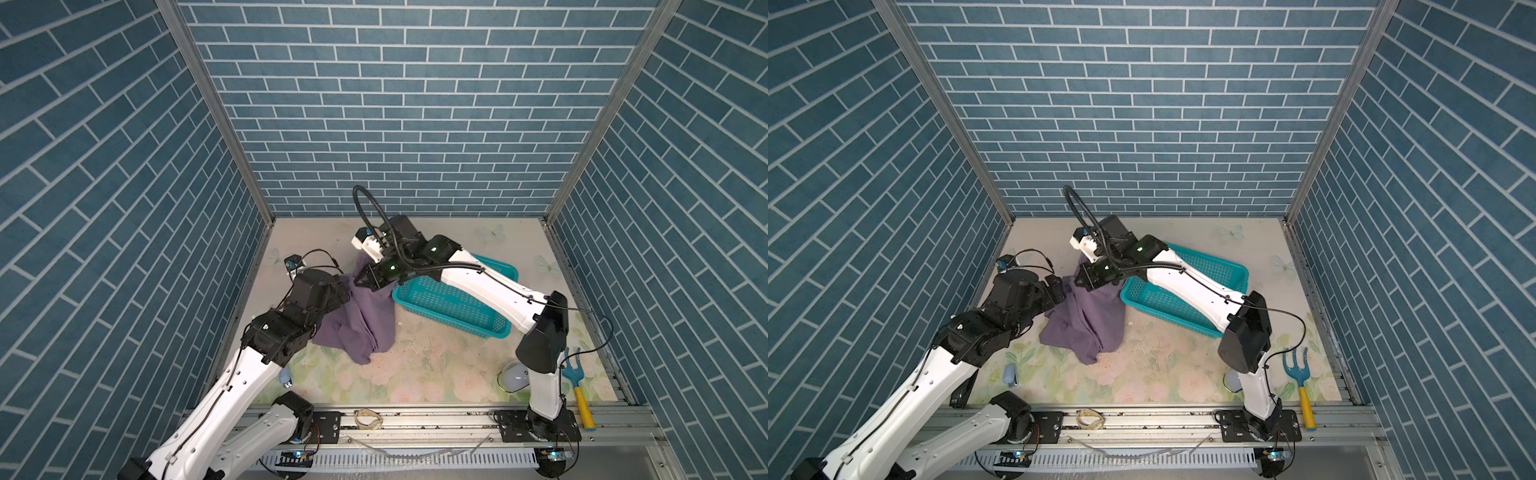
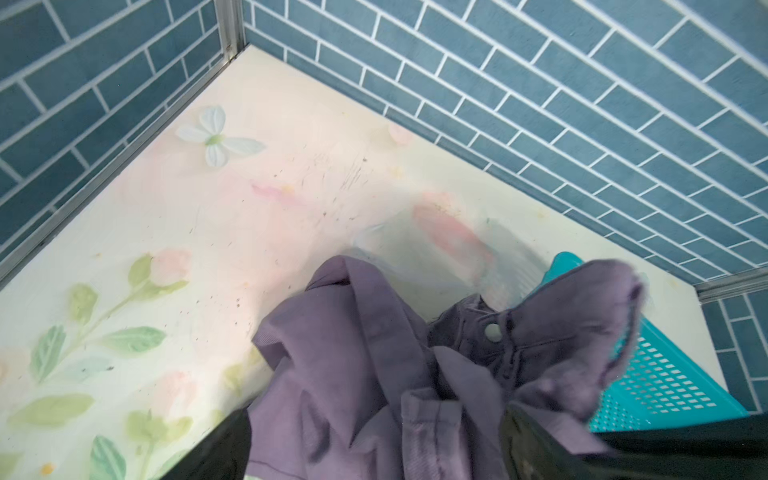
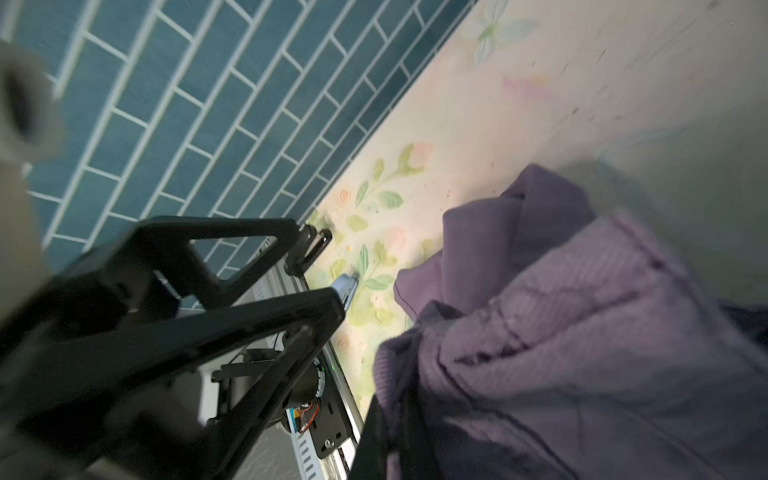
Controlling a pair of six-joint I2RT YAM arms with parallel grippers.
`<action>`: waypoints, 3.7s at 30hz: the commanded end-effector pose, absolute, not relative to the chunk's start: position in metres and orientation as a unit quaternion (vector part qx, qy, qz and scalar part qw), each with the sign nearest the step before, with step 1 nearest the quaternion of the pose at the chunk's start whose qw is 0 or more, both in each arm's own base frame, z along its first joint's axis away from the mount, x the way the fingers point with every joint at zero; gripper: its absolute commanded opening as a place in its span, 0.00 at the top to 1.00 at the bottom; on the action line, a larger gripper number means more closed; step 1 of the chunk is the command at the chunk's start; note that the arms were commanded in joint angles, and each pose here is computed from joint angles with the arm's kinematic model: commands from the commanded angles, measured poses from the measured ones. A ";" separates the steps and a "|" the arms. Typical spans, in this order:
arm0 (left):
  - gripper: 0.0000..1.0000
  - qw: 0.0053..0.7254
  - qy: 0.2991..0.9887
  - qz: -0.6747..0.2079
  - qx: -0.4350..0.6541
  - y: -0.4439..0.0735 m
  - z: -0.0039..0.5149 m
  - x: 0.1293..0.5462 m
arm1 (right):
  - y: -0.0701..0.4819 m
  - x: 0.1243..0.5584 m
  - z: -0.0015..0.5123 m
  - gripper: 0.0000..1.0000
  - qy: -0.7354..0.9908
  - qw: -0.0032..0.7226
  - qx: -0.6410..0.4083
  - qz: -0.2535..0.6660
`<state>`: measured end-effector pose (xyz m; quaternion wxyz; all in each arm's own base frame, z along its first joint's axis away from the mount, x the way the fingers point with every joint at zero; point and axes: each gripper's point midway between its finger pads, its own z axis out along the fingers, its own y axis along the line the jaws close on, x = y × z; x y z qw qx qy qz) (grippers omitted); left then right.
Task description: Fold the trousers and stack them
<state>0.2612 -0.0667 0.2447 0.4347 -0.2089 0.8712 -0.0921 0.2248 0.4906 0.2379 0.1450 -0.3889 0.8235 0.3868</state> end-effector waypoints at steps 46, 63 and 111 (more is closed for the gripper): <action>0.09 0.347 0.907 -0.111 -0.211 -0.103 0.165 0.287 | 0.262 0.253 0.108 0.04 0.918 0.224 -0.320 0.071; 0.08 0.360 0.899 -0.085 -0.236 -0.063 0.171 0.242 | 0.219 0.343 0.081 0.73 0.956 0.195 -0.213 -0.043; 0.05 0.340 0.910 -0.058 -0.229 -0.055 0.166 0.231 | 0.032 0.582 0.110 0.80 0.950 0.268 -0.093 -0.134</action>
